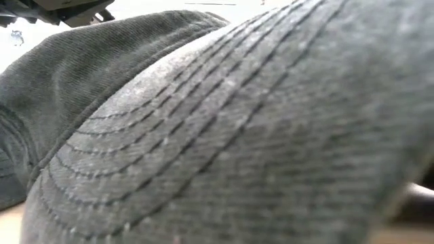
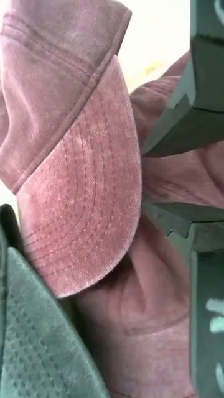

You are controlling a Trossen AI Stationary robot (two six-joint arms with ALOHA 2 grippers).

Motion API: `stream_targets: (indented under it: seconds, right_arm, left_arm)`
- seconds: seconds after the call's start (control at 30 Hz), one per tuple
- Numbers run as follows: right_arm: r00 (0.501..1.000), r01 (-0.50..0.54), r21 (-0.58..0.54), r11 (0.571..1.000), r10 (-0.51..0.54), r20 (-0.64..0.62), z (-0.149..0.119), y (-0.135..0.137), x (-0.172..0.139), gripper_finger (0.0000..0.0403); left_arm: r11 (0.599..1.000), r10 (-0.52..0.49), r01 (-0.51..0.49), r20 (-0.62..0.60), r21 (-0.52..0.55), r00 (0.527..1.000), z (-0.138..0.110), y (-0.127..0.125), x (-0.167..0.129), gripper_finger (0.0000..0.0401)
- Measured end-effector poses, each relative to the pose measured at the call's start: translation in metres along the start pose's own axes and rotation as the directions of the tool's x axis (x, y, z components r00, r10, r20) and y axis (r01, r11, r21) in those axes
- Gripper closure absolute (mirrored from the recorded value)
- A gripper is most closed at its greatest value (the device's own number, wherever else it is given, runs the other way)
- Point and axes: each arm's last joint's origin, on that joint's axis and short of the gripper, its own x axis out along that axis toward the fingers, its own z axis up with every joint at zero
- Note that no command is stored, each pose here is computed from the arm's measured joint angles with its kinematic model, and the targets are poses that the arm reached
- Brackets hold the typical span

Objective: Pick & Place hat
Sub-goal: Put the top maroon head cap into the right transparent bin

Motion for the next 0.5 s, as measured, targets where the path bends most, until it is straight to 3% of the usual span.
stream_targets:
  seconds: [0.5]
  right_arm:
    - [0.992, 0.054, -0.092, 0.994, -0.043, 0.122, 0.027, 0.010, -0.008, 0.0285]
  left_arm:
    - [1.000, 0.000, 0.000, 0.000, 0.000, 1.000, 0.000, 0.000, 0.000, 0.0375]
